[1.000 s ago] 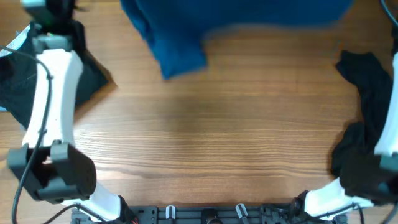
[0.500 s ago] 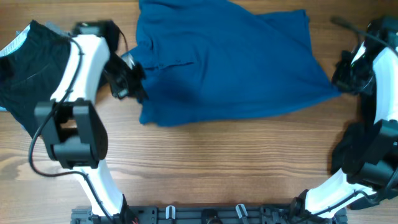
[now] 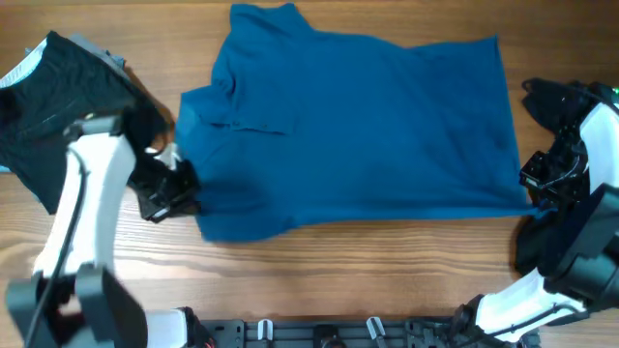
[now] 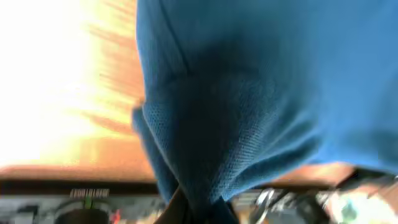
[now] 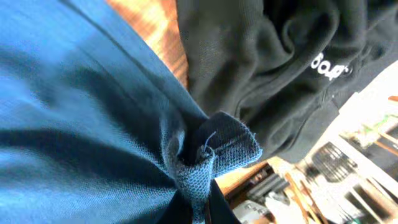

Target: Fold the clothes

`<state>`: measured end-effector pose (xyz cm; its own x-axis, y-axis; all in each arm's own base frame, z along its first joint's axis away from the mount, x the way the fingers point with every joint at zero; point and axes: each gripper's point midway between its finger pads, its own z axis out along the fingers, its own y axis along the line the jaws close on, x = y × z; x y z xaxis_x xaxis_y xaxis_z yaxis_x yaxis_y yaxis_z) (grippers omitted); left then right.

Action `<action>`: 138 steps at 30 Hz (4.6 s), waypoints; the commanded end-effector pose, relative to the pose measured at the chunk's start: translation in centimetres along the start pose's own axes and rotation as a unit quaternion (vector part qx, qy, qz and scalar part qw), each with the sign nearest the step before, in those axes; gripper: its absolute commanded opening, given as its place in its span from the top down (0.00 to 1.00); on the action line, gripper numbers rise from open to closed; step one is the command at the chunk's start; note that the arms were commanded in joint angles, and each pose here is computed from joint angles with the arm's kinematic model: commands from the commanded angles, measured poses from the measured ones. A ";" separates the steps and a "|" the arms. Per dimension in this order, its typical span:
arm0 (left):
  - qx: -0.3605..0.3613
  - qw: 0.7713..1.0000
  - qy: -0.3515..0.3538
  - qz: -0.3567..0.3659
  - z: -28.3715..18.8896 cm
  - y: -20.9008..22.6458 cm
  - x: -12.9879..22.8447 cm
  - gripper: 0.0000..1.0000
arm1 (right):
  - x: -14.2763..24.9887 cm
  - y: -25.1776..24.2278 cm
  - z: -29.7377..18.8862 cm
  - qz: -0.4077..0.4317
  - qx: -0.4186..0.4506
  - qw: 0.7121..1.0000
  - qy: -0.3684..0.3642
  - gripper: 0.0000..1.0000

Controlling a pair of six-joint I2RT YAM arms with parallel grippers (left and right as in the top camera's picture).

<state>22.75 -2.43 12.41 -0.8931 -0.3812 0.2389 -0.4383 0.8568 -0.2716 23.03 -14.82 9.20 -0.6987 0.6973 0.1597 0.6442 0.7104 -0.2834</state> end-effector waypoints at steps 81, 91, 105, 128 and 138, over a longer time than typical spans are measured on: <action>-0.135 0.955 -0.230 0.129 11.4 -9.9 -12.3 0.10 | -8.3 10.3 -2.1 -0.078 -0.202 0.960 -0.180 0.64; -0.135 0.955 -0.230 0.129 11.4 -9.9 -12.3 0.08 | -9.4 11.1 2.5 -0.078 -0.179 0.968 -0.158 0.56; -0.135 0.955 -0.230 0.129 11.4 -9.9 -12.3 0.09 | -14.4 16.5 -5.1 -0.071 -0.381 0.886 -0.256 0.56; -0.140 0.956 -0.224 0.128 11.4 -9.6 -12.1 0.08 | -16.1 16.1 -2.6 -0.028 -0.292 0.900 -0.323 0.70; -0.142 0.956 -0.221 0.128 11.5 -9.5 -11.9 0.08 | -9.9 17.3 -7.2 -0.192 -0.427 0.839 -0.276 0.74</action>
<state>36.55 -10.01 1.14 -0.9535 -0.1933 -0.2311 -0.2028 0.9791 0.0175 42.82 -14.05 4.94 -0.6992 0.6095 -0.3737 0.4846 0.7883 0.3791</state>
